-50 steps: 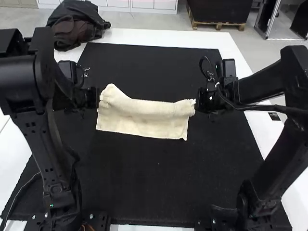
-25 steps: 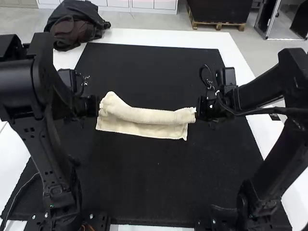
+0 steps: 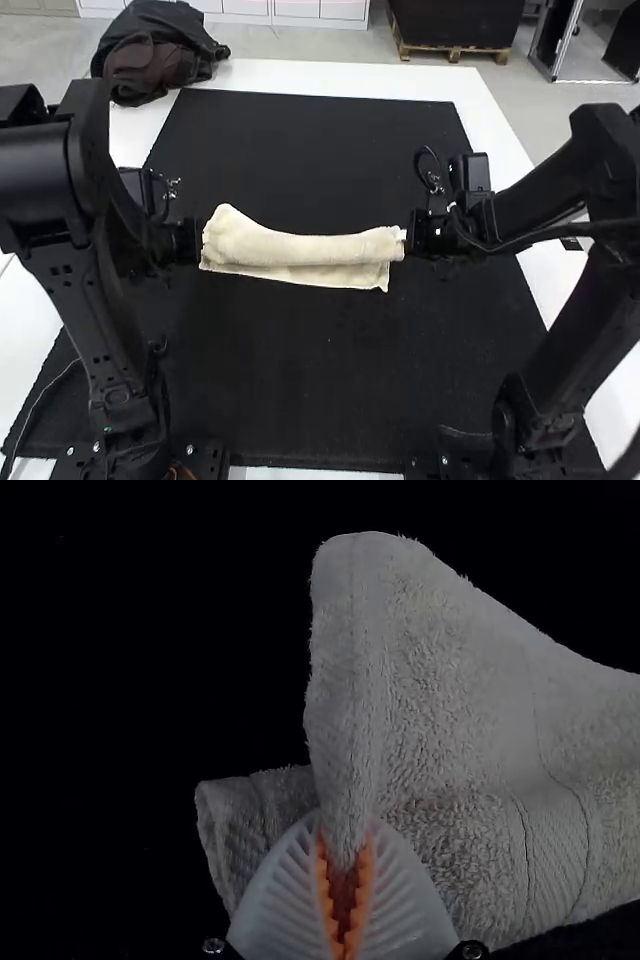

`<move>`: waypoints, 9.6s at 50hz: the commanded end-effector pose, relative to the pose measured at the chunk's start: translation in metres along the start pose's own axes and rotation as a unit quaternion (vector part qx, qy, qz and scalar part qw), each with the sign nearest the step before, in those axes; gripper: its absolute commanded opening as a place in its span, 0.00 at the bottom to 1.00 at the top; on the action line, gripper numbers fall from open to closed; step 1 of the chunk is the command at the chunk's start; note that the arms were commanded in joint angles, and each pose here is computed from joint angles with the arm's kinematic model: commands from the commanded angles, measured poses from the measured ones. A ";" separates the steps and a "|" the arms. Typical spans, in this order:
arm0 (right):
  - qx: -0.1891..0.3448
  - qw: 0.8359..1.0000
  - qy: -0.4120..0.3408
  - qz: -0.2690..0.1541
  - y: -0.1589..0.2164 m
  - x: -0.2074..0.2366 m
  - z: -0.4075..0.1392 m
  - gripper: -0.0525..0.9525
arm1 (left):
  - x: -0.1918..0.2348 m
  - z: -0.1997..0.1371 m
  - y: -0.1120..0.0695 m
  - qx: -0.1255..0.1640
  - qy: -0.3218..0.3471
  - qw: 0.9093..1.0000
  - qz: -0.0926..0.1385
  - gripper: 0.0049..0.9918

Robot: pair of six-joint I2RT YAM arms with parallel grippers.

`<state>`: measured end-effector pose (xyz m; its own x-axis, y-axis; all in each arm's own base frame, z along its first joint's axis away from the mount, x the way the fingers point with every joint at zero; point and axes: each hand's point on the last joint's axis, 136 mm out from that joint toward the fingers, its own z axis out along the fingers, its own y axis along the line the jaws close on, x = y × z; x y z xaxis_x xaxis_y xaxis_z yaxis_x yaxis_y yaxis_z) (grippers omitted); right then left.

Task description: Fold the towel.

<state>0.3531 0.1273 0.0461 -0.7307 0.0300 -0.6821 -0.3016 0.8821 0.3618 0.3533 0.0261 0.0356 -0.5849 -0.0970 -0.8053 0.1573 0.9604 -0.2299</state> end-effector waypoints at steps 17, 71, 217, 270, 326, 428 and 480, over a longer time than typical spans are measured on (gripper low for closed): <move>0.024 0.999 0.029 -0.004 -0.021 0.029 0.012 0.26 | 0.008 -0.007 0.017 -0.056 -0.016 0.998 0.021 0.21; -0.010 0.997 0.058 0.041 -0.013 0.018 0.016 0.93 | -0.061 -0.045 0.050 -0.125 -0.113 0.986 -0.007 0.98; -0.159 0.984 0.069 -0.041 0.151 -0.038 0.034 0.02 | -0.051 -0.064 0.044 -0.143 -0.109 0.984 -0.016 0.98; -0.238 0.959 0.112 -0.102 0.279 -0.009 0.103 0.03 | -0.039 -0.079 0.040 -0.161 -0.118 0.979 -0.031 0.98; -0.271 0.959 0.043 -0.077 0.303 -0.095 0.067 0.02 | -0.035 -0.080 0.042 -0.170 -0.119 0.978 -0.029 0.98; -0.319 0.942 0.089 -0.046 0.328 0.056 0.186 0.03 | -0.071 -0.087 0.044 -0.174 -0.160 0.972 -0.008 0.98; -0.331 0.931 -0.146 -0.044 0.353 -0.243 -0.077 0.95 | -0.242 -0.186 -0.009 -0.162 -0.312 0.935 0.037 0.98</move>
<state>0.3781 0.4338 0.2995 -0.6555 0.0944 -0.7493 -0.6635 0.4019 0.6311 0.3533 0.0970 0.2746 -0.1201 -0.0944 -0.9883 -0.1297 0.9884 -0.0787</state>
